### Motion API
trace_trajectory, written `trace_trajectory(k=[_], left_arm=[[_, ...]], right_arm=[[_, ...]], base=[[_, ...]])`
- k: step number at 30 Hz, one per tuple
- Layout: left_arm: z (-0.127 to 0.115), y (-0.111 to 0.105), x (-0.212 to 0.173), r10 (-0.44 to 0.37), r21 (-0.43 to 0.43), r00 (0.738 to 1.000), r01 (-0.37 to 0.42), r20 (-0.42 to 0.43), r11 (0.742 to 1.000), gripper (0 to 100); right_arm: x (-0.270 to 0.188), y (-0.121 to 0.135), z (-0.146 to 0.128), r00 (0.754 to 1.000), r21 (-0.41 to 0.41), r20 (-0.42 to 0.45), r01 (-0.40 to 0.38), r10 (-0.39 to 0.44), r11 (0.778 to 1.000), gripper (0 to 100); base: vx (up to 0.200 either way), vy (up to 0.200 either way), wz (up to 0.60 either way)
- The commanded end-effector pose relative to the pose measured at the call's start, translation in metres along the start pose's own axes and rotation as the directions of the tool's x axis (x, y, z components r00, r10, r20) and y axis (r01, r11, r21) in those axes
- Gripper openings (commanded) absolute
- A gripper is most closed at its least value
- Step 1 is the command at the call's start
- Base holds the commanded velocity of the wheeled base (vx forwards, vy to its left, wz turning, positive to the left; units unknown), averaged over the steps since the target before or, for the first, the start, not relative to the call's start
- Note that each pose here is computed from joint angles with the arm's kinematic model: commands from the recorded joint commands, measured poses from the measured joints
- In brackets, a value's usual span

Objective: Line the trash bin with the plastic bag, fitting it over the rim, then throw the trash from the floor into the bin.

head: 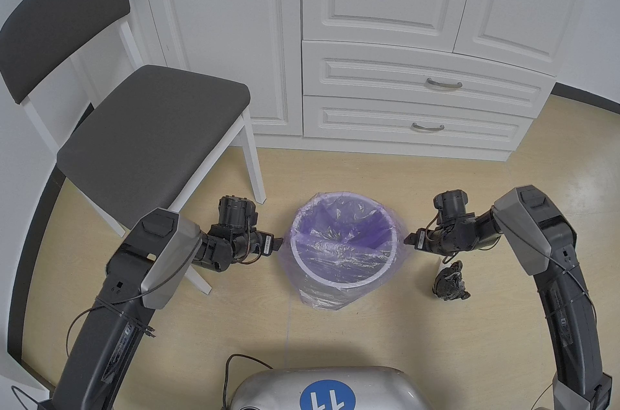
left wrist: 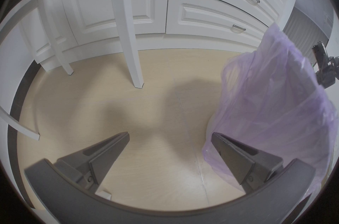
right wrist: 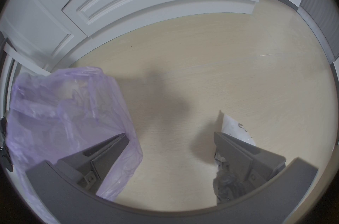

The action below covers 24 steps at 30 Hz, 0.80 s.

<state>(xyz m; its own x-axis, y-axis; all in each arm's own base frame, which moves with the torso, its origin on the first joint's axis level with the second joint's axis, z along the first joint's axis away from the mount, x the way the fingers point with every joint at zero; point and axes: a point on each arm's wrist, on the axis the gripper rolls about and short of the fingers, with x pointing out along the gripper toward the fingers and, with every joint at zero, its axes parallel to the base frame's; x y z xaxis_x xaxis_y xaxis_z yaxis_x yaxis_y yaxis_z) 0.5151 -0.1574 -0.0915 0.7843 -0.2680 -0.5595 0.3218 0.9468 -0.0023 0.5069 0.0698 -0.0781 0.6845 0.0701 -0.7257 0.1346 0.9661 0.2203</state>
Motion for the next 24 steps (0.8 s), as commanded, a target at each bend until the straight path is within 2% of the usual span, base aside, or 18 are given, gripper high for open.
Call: trace_trajectory(k=[1,4,5,6,8,14,15,18,21,22,24], left_arm=[[0.037,0.002,-0.068,0.000,0.002,1.000,0.000,-0.026,1.000,100],[0.039,0.002,-0.103,0.002,-0.001,0.999,-0.002,-0.047,1.000,100],[0.039,0.002,-0.103,0.002,-0.001,0.999,-0.002,-0.047,1.000,100],[0.037,0.003,-0.131,0.006,-0.003,0.999,-0.006,-0.041,1.000,100],[0.036,0.007,-0.164,0.003,-0.011,1.000,-0.003,-0.004,1.000,100],[0.022,0.001,-0.209,-0.033,-0.011,0.998,0.034,0.054,0.999,100],[0.019,-0.005,-0.228,-0.044,-0.001,0.996,0.045,0.082,0.999,100],[0.021,-0.020,-0.254,-0.081,0.011,0.987,0.080,0.137,0.997,100],[0.020,-0.026,-0.279,-0.098,-0.006,0.979,0.100,0.177,0.995,100],[0.023,-0.034,-0.299,-0.124,-0.004,0.966,0.128,0.227,0.992,100],[0.025,-0.037,-0.321,-0.139,-0.007,0.953,0.146,0.269,0.989,100]], right_arm=[[-0.076,-0.010,0.040,0.998,-0.014,0.033,-0.044,0.044,0.999,100],[-0.106,-0.017,0.051,0.995,-0.036,0.064,-0.073,0.075,0.997,100],[-0.106,-0.017,0.051,0.995,-0.036,0.064,-0.073,0.075,0.997,100],[-0.123,-0.020,0.052,0.992,-0.040,0.098,-0.078,0.081,0.996,100],[-0.140,-0.021,0.053,0.987,-0.061,0.133,-0.083,0.090,0.995,100],[-0.166,-0.019,0.051,0.982,-0.141,0.153,-0.085,0.106,0.986,100],[-0.178,-0.015,0.051,0.979,-0.164,0.170,-0.089,0.117,0.983,100],[-0.208,-0.011,0.043,0.969,-0.177,0.209,-0.097,0.133,0.980,100],[-0.238,-0.005,0.031,0.959,-0.195,0.242,-0.103,0.150,0.975,100],[-0.268,-0.006,0.025,0.942,-0.213,0.299,-0.087,0.149,0.973,100],[-0.289,-0.007,0.022,0.929,-0.222,0.335,-0.087,0.160,0.971,100]], base=[[0.000,0.000,0.00],[0.000,0.000,0.00],[0.000,0.000,0.00],[0.000,0.000,0.00],[0.000,0.000,0.00],[0.000,0.000,0.00],[0.000,0.000,0.00],[0.000,0.000,0.00],[0.000,0.000,0.00],[0.000,0.000,0.00],[0.000,0.000,0.00]])
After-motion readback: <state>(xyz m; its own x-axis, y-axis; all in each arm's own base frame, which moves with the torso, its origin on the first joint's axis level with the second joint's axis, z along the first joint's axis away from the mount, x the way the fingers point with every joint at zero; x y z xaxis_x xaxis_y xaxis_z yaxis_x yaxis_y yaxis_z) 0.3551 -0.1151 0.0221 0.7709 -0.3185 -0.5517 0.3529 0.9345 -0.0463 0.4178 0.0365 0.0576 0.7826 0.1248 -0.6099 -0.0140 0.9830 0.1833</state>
